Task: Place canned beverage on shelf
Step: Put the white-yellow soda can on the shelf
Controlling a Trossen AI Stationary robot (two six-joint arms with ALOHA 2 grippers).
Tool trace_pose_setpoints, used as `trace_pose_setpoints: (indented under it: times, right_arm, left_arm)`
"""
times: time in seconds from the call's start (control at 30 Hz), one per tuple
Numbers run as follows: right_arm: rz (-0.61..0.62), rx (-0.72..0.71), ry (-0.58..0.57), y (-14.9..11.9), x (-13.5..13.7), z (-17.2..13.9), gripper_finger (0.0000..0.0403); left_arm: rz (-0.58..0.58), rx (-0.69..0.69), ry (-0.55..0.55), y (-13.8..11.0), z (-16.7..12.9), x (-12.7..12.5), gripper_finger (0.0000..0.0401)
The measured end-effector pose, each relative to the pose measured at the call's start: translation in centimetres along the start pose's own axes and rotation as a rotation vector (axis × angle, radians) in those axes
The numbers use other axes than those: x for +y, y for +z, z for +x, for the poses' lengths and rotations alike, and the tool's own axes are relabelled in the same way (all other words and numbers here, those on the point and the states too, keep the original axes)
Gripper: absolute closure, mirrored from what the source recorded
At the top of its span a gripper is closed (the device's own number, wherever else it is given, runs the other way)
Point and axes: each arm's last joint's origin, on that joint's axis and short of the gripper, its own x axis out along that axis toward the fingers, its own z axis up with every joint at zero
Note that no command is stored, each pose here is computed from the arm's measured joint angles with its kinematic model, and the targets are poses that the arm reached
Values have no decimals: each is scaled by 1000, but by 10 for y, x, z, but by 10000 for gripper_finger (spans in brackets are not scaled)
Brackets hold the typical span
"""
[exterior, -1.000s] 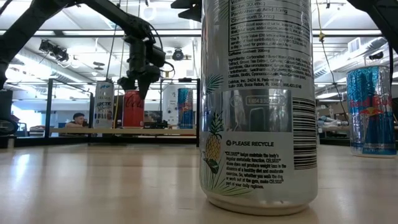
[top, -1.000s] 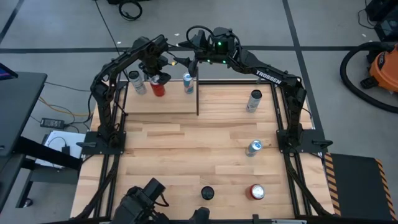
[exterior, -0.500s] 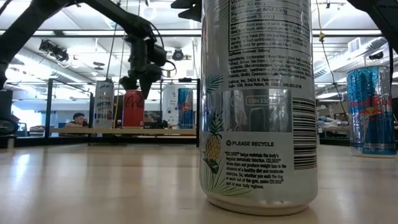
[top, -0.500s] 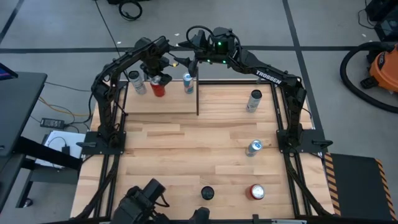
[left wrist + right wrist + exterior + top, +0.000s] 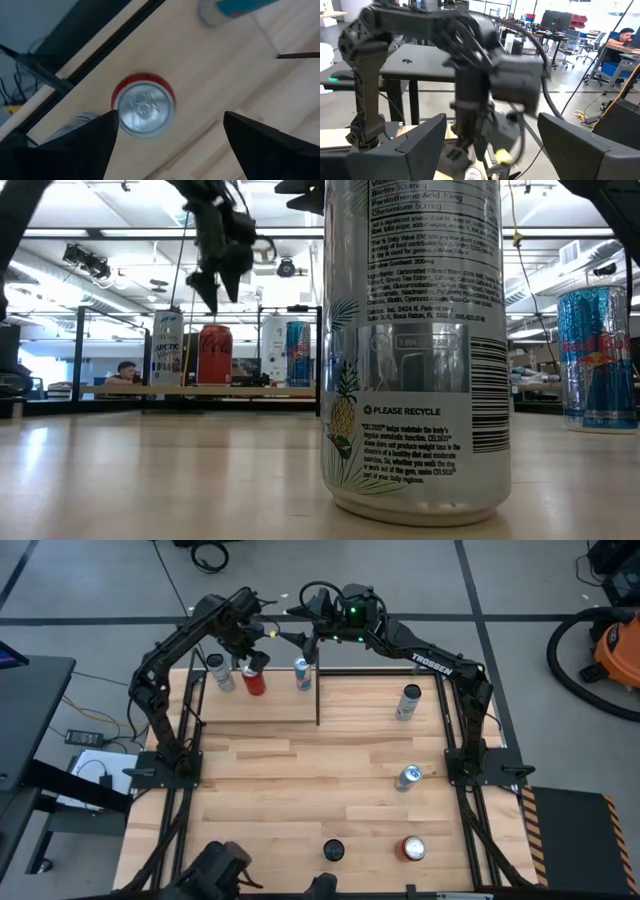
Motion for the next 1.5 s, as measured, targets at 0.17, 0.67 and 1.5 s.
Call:
trace_pose_setpoints:
  times: [0.17, 0.67, 1.5]
  right_arm:
    - [0, 0, 0, 0, 0, 0, 80]
    - [-8, -51, -6, 5, 0, 0, 80]
    - [428, 322, 203, -4, 32, -30, 80]
  left_arm:
    - [34, -79, -2, -13, -28, -11, 41]
    - [167, -228, -57, -62, -91, -61, 41]
    - [322, -147, -128, -96, -102, -110, 41]
